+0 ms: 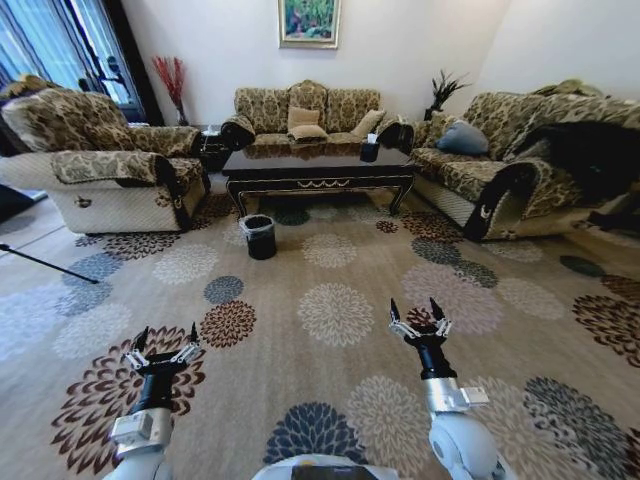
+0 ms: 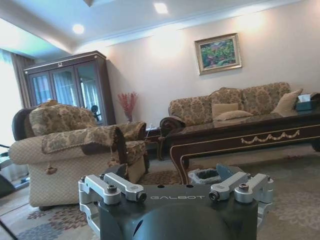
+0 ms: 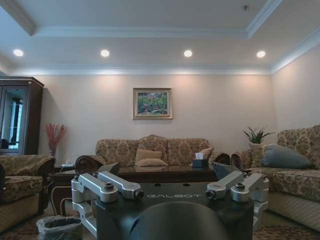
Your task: Move to the front of the table and pick up the trash from the floor, then place it into the trash bin.
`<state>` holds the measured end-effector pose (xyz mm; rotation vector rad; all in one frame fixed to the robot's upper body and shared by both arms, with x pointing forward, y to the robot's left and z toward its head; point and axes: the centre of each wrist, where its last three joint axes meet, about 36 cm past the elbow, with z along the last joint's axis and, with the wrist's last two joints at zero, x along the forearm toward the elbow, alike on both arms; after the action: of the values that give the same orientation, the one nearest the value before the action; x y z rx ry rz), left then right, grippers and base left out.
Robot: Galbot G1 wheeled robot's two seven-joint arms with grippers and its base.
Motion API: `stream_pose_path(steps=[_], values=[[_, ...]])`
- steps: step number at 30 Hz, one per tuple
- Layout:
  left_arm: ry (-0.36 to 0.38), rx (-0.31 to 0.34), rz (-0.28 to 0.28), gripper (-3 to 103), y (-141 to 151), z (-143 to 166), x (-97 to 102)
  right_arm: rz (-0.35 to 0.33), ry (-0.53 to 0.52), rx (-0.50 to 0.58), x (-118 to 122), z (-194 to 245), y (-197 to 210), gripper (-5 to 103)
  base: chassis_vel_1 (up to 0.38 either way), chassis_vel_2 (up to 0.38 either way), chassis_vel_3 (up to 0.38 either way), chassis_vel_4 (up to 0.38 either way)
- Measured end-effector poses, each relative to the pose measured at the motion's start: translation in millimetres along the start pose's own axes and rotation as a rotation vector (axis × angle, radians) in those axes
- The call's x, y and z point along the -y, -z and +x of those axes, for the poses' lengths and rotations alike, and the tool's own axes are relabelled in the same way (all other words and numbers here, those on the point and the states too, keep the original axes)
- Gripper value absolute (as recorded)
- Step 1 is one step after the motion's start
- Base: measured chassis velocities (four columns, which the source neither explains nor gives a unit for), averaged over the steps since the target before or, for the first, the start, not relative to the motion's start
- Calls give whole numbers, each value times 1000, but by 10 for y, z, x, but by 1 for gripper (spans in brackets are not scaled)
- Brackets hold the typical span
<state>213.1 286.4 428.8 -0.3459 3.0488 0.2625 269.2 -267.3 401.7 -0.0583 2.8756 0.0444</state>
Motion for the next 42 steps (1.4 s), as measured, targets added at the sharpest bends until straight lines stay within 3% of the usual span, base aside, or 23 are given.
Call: stream_pose_path(steps=[42], values=[[0, 0, 0, 100, 0, 0, 0, 0, 0, 0, 0, 0, 0, 100, -21, -24, -25, -22]])
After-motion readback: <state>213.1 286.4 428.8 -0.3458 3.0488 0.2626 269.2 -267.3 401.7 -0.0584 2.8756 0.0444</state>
